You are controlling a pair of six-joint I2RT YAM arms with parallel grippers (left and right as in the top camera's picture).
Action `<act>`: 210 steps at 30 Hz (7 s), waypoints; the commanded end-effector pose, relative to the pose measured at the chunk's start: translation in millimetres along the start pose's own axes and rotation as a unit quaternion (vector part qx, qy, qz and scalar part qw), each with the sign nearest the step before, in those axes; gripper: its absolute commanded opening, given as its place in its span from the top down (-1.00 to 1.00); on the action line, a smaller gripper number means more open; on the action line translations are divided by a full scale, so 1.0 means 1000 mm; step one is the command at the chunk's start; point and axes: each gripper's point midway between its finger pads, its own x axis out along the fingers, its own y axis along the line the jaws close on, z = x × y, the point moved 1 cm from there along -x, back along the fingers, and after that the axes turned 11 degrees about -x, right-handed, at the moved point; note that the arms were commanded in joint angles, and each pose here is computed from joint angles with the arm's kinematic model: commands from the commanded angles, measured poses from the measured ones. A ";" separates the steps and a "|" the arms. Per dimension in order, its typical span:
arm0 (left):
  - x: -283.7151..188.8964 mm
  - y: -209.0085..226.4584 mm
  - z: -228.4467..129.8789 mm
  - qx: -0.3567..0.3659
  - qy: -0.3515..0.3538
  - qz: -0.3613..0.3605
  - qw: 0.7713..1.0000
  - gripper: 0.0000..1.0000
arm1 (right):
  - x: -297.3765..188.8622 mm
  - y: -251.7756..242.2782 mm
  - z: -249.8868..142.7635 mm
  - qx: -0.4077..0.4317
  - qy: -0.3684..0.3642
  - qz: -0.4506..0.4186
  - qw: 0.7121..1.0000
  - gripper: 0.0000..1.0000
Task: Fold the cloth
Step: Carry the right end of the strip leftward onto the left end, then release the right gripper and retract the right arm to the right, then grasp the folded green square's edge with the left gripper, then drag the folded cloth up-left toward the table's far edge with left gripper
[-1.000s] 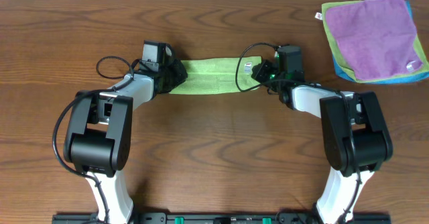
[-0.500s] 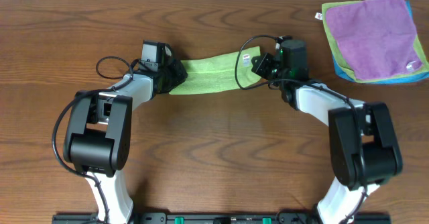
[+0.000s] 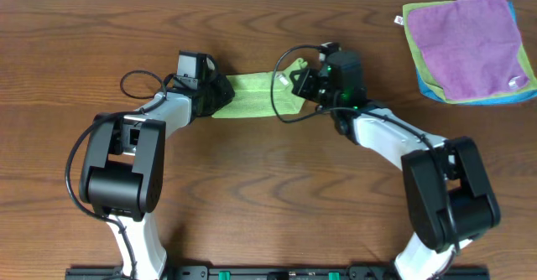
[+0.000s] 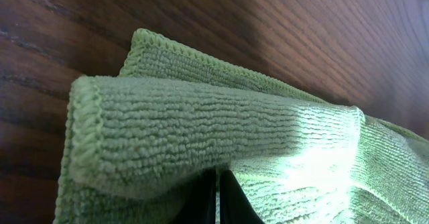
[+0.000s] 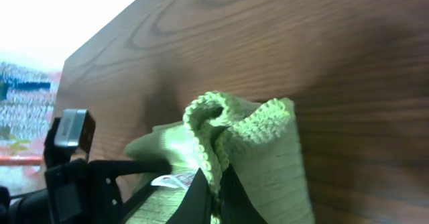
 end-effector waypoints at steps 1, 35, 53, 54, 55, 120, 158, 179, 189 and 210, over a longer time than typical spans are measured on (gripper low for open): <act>0.002 -0.003 0.005 0.010 0.000 -0.003 1.000 0.89 | -0.002 0.033 0.023 -0.025 -0.034 0.015 0.999 0.97; -0.082 -0.035 0.077 0.035 -0.071 -0.067 0.995 0.89 | 0.049 0.089 0.000 -0.077 0.012 0.033 0.996 0.98; -0.113 -0.006 0.103 0.009 -0.098 -0.047 0.994 0.89 | 0.086 0.114 -0.027 -0.098 0.053 0.055 0.992 0.97; -0.113 -0.005 0.104 0.008 -0.099 -0.047 0.994 0.88 | 0.086 0.114 -0.029 -0.100 0.055 0.055 0.992 0.97; -0.114 -0.004 0.105 0.006 -0.100 -0.046 0.994 0.89 | 0.086 0.114 -0.030 -0.100 0.057 0.054 0.992 0.98; -0.131 0.010 0.065 -0.067 0.023 -0.075 0.995 -0.91 | -0.176 0.012 0.007 -0.221 0.191 -0.099 0.951 -0.99; -0.091 0.036 -0.003 -0.110 0.092 -0.023 0.989 -0.91 | -0.269 -0.052 -0.106 -0.001 0.017 -0.138 0.990 -0.98; -0.050 0.022 -0.018 -0.128 0.117 -0.057 0.983 -0.92 | -0.269 -0.052 -0.106 -0.001 0.017 -0.138 0.990 -0.98; -0.019 0.037 -0.028 -0.143 0.136 -0.043 0.979 -0.33 | -0.269 -0.052 -0.106 -0.001 0.017 -0.138 0.990 -0.99; -0.076 -0.073 0.108 -0.071 -0.011 -0.194 0.978 0.89 | -0.269 -0.052 -0.106 -0.001 0.017 -0.138 0.990 -0.98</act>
